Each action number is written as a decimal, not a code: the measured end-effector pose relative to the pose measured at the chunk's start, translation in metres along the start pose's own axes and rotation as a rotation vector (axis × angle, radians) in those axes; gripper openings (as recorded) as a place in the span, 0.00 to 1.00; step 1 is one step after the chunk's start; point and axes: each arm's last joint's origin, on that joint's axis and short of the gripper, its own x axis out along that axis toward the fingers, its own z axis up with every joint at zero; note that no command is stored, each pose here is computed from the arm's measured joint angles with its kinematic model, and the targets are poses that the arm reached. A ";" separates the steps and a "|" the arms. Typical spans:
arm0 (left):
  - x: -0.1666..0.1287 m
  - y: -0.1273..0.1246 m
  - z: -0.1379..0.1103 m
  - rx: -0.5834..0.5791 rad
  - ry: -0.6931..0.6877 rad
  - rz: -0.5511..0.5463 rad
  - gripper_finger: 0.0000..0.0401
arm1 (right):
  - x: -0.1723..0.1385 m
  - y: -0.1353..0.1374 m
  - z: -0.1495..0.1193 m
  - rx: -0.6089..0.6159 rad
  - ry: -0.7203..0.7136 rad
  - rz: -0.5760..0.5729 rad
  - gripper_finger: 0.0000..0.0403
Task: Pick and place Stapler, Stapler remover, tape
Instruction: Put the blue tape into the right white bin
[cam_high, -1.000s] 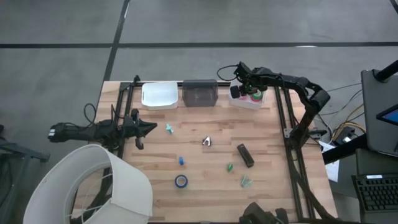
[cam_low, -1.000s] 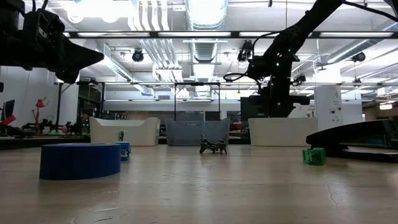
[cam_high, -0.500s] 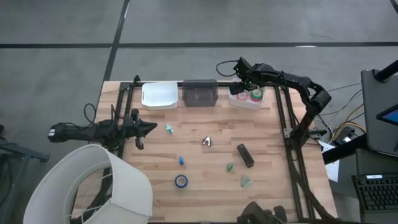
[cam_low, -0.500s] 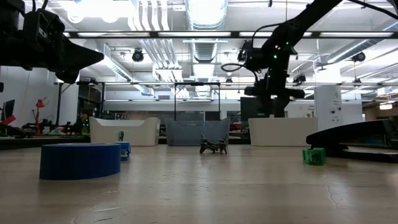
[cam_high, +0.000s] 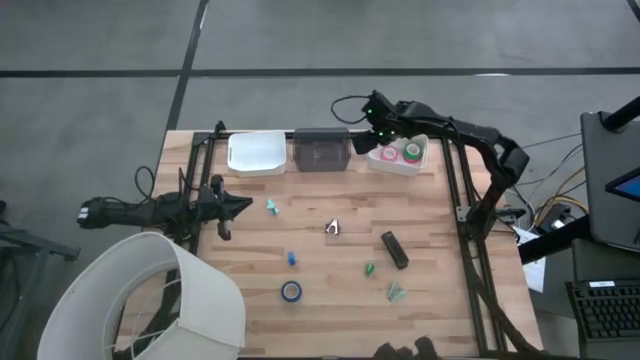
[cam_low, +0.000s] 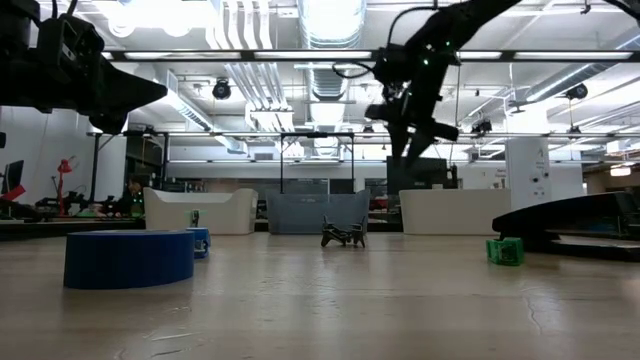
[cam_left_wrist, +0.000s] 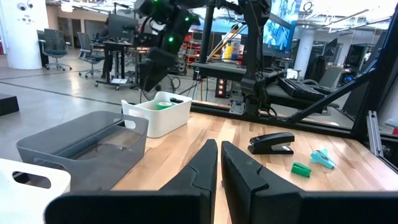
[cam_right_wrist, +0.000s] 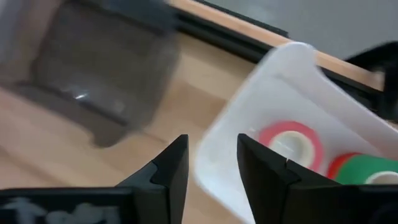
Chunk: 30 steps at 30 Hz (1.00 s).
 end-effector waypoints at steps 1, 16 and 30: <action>0.000 0.000 0.000 0.000 0.000 0.000 0.06 | -0.002 0.006 -0.002 -0.017 -0.004 0.011 0.31; 0.000 0.000 0.000 0.000 0.000 0.000 0.06 | -0.023 0.085 -0.037 -0.200 -0.095 0.202 0.29; 0.000 0.000 0.000 0.000 0.000 -0.001 0.06 | -0.040 0.135 -0.065 -0.219 -0.091 0.502 0.22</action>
